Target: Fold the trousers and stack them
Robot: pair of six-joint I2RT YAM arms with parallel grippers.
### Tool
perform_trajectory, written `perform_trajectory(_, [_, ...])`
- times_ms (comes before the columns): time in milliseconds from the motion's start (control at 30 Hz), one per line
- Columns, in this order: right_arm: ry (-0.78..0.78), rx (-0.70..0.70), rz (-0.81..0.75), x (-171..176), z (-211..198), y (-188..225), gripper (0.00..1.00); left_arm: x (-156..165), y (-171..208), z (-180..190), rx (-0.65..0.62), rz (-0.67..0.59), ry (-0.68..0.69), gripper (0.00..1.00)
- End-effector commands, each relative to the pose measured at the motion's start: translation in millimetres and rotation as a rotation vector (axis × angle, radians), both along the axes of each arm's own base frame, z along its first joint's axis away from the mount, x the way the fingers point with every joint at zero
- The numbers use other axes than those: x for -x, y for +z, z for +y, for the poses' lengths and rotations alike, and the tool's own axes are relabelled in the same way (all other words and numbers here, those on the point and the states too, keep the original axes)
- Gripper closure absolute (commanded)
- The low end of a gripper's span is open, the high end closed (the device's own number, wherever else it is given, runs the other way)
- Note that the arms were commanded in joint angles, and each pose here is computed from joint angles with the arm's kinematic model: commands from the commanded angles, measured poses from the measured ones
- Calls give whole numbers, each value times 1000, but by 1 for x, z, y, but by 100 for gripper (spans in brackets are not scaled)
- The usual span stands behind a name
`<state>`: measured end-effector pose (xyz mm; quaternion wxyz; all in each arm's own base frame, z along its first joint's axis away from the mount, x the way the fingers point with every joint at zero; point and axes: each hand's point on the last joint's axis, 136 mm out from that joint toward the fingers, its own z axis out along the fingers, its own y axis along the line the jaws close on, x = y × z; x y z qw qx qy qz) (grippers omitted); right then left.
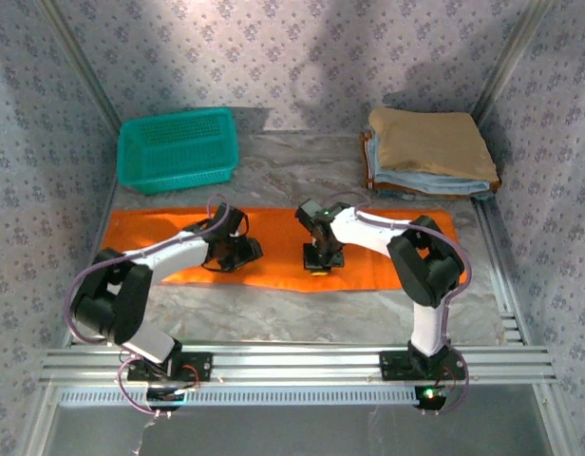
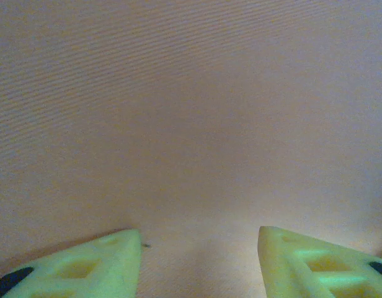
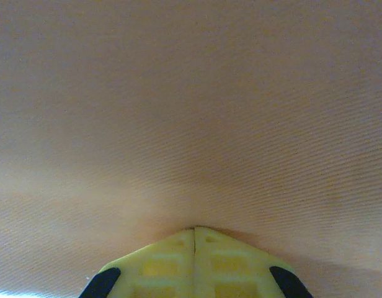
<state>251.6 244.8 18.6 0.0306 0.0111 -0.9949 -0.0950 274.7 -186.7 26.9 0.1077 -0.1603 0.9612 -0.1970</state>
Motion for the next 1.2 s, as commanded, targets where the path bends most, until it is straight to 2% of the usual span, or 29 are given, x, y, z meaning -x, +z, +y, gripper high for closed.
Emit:
perform_trajectory(0, [-52, 48, 88, 14, -30, -30, 100, -1, -28, 16, -41, 13, 80, 48])
perform_trajectory(133, [-73, 45, 107, 20, -49, -32, 100, 9, -52, 38, -75, 53, 113, 49])
perform_trajectory(267, [-117, 48, 116, 15, -82, -26, 99, 22, -59, 55, -130, 80, 97, 49])
perform_trajectory(467, [-190, -32, 32, -16, -120, 19, 89, 42, -51, 84, -183, 100, 123, 49])
perform_trajectory(567, [-253, -29, -34, -38, -148, 42, 77, 41, -38, 93, -173, 84, 145, 46])
perform_trajectory(667, [-363, 40, -87, -54, -191, 53, 55, 29, -17, 88, -146, 52, 118, 40])
perform_trajectory(733, [-477, 109, -96, -53, -223, 49, 40, 20, -4, 78, -108, 30, 92, 38])
perform_trajectory(867, [-636, 236, -89, -43, -281, 41, 23, 7, 22, 69, -67, -22, 63, 35])
perform_trajectory(967, [-731, 227, -47, -37, -308, 26, 16, 0, 36, 65, -49, -57, 52, 34])
perform_trajectory(1067, [-773, 243, -3, -30, -322, 11, 15, -5, 43, 64, -33, -73, 52, 34])
perform_trajectory(1167, [-774, 219, 58, -25, -316, -9, 18, -9, 42, 64, -5, -74, 66, 34])
